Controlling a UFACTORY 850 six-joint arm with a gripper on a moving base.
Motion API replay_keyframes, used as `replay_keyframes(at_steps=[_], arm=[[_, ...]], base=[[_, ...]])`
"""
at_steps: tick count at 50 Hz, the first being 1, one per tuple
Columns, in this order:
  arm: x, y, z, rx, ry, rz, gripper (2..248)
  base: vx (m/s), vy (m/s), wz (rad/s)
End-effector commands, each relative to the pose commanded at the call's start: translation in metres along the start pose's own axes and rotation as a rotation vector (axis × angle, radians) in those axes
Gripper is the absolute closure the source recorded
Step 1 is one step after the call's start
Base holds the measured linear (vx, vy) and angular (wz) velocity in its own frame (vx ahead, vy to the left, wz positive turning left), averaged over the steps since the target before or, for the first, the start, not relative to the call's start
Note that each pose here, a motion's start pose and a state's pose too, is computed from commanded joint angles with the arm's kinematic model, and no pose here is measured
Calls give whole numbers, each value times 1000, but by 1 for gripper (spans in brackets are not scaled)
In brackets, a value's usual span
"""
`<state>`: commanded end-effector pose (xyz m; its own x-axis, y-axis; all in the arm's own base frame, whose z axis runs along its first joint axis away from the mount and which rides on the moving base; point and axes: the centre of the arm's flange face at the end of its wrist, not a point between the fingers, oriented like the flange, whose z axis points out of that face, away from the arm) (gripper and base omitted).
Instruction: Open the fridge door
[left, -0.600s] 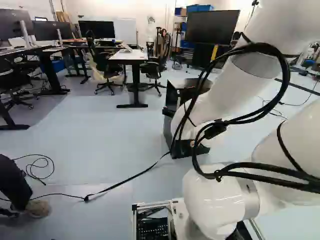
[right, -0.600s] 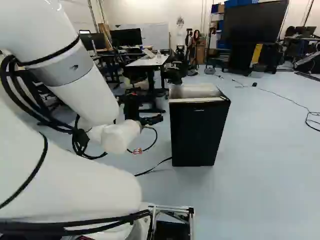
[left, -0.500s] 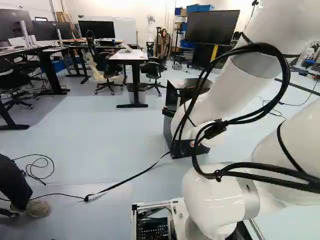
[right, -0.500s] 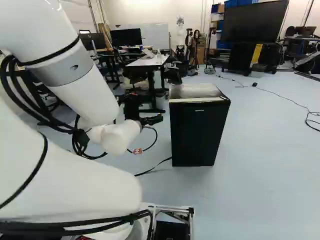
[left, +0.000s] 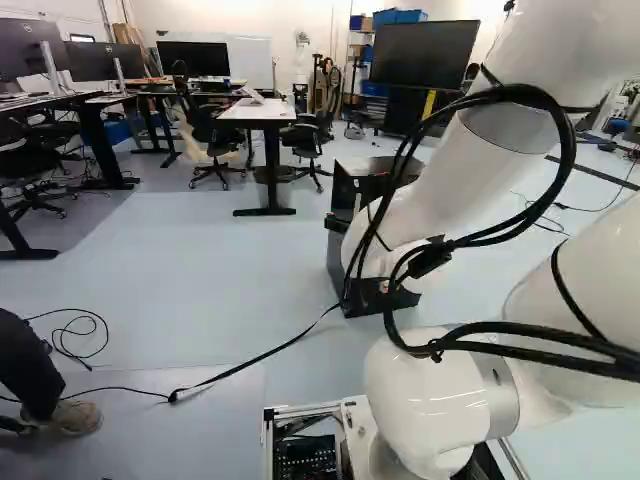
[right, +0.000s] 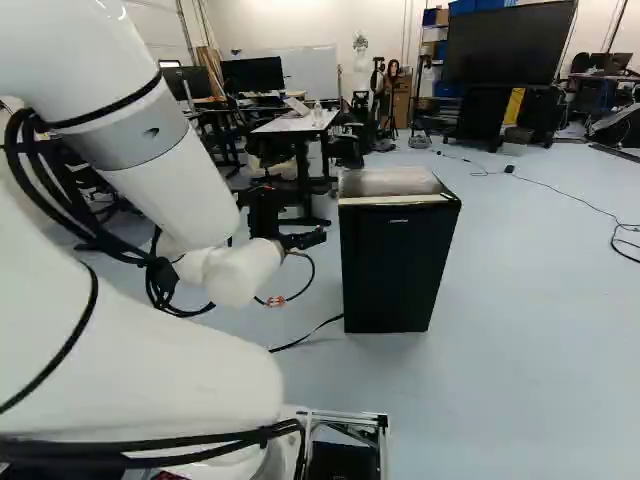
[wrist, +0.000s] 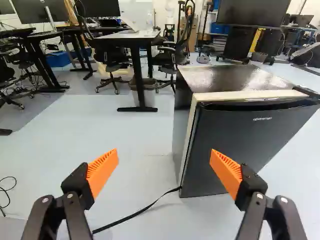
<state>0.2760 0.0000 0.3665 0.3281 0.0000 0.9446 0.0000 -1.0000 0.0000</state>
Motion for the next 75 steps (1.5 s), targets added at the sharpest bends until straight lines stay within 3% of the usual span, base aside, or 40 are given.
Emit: replay_keyframes(at_steps=[31,75], arm=[[15,0,32,-3,-12,2,3],[36,-1,85,-91,-18,89,3]], base=[[0,0,0],[0,0,0]])
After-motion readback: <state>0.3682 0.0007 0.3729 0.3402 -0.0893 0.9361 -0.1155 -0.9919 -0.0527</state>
